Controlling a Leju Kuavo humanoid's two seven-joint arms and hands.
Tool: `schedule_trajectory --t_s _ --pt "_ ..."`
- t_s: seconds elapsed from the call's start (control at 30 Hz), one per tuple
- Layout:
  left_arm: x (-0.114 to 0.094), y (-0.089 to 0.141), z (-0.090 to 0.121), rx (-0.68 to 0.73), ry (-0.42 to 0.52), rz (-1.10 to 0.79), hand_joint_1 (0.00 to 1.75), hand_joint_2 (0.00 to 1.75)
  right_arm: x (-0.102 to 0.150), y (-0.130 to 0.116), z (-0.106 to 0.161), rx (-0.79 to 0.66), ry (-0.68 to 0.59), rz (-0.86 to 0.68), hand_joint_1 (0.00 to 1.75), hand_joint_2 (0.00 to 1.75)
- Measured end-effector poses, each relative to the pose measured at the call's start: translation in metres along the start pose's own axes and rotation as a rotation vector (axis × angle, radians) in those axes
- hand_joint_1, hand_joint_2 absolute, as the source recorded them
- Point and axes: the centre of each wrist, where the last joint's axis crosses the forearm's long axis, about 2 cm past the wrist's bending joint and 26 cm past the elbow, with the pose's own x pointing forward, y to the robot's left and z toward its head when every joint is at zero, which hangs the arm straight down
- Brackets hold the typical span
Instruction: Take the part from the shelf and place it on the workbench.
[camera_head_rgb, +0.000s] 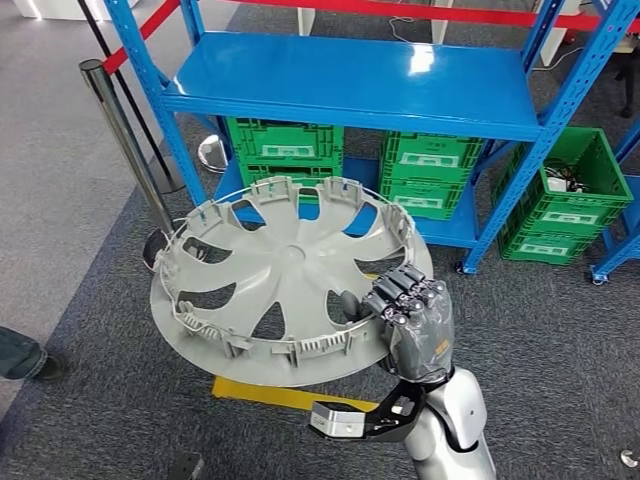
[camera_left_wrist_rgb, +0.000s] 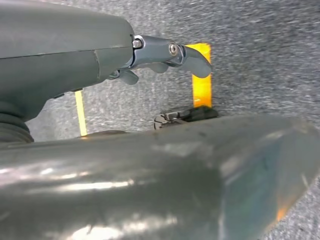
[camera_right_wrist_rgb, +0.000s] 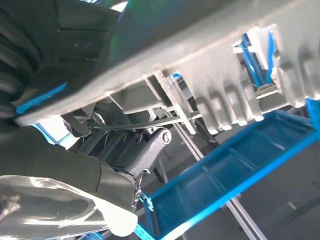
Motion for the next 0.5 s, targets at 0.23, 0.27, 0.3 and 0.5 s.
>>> schedule_trajectory --t_s 0.23,0.27,0.3,0.5 --pt "0.0005 -0.003 0.0003 -0.013 -0.002 -0.022 0.0 0.0 0.0009 0.0 0.0006 -0.007 0.014 -0.011 1.75 1.75" --pt "0.0007 -0.0034 0.0003 -0.014 -0.003 -0.023 0.0 0.0 0.001 0.0 0.0008 -0.007 0.014 -0.011 1.75 1.75" --pt "0.0008 -0.0036 0.0004 -0.014 -0.003 -0.023 0.0 0.0 0.001 -0.0001 0.001 -0.006 0.015 -0.011 1.75 1.75" --pt "0.0016 -0.0042 0.0004 -0.015 -0.005 -0.023 0.0 0.0 0.0009 -0.0009 -0.0004 -0.012 0.013 -0.009 1.75 1.75"
